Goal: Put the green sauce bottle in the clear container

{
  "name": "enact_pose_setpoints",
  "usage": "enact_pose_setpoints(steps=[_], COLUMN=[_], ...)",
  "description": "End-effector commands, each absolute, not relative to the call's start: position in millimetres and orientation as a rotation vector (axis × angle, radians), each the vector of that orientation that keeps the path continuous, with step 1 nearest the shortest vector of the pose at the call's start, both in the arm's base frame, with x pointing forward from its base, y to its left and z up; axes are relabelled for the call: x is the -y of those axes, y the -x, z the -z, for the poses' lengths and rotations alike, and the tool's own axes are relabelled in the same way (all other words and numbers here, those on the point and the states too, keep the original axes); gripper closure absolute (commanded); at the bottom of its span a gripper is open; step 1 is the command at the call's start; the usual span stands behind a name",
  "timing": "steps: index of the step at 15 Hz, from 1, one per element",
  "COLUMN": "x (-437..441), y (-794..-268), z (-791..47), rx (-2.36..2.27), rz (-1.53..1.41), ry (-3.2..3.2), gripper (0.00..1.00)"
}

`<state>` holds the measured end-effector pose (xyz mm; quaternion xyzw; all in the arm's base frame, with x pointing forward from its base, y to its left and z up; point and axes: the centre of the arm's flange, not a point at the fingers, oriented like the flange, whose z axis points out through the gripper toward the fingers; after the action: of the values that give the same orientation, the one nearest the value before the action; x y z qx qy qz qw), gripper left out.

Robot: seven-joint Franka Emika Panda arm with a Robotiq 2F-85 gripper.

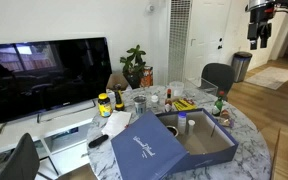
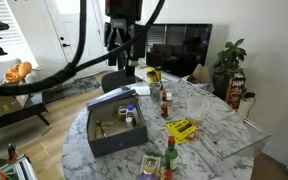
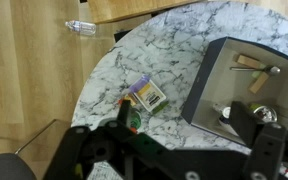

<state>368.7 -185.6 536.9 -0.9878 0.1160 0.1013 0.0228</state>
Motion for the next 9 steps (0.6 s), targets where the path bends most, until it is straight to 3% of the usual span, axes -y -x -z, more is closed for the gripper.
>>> enact_pose_setpoints(steps=[1,9], x=[186,201], y=[-369,-379], z=[-537,-509], rx=[-0.359,-0.580], rz=[-0.314,-0.153], ry=[3.059,2.997], gripper=[0.00,0.00])
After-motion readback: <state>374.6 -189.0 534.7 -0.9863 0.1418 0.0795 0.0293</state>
